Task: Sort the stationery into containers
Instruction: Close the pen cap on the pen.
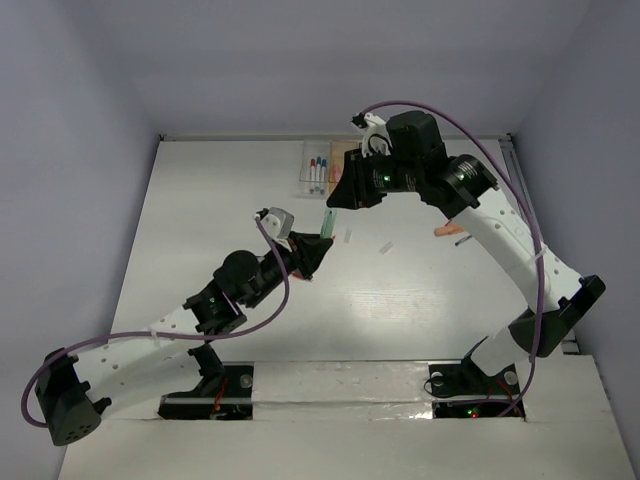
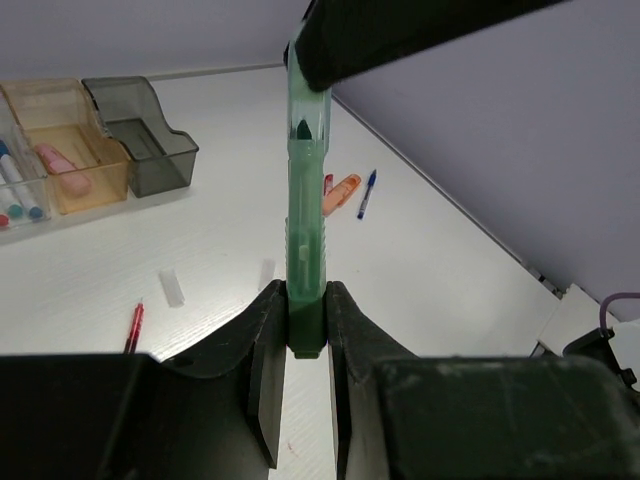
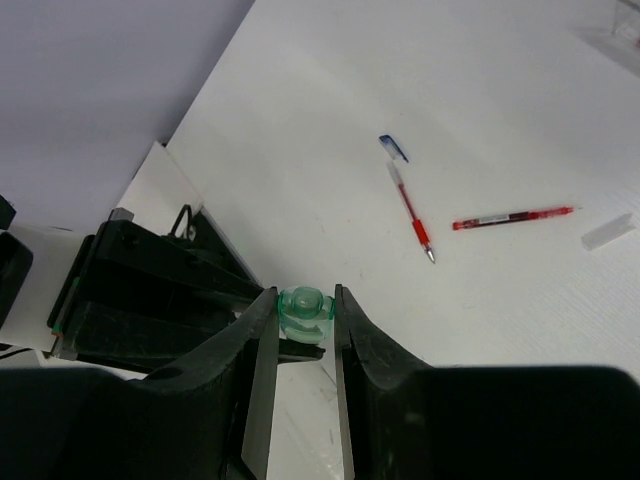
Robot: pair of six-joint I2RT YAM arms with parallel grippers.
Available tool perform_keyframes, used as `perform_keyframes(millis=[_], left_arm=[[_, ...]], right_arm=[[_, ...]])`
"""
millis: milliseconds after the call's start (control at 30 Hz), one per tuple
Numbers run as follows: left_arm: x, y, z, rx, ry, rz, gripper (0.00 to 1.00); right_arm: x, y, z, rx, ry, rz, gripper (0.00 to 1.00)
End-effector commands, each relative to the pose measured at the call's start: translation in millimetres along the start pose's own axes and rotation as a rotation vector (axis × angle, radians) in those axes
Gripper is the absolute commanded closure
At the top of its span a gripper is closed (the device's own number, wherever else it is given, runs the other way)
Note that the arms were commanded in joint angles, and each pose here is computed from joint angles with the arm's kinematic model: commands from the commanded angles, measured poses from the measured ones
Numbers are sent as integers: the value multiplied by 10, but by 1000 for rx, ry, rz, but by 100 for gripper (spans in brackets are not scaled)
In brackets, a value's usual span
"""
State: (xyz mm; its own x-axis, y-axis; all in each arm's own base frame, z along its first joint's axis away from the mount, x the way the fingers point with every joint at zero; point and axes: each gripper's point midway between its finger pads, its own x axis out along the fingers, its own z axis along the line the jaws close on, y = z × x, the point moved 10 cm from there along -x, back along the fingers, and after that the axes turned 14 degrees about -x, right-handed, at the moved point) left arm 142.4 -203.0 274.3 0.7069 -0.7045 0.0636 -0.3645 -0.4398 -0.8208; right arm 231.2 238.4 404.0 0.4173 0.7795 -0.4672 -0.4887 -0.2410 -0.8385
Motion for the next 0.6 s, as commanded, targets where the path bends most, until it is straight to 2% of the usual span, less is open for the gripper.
perform_keyframes(millis=[0,167,367,567], left_arm=[[-3,-352,-261,-17,88,-121,100],[24,-438,-307,-24,87,-153,100],[43,-519,-335,-36,63,-182,100],[68,-678,-424,-32,64,-219,100]], right_arm=[[-1,1,-33,-4,-18,-52,100],[73,233,-31,36,-41,-10,100],[8,341,79,43,-62,-27,100],[134,631,129,63,-64,47,100]])
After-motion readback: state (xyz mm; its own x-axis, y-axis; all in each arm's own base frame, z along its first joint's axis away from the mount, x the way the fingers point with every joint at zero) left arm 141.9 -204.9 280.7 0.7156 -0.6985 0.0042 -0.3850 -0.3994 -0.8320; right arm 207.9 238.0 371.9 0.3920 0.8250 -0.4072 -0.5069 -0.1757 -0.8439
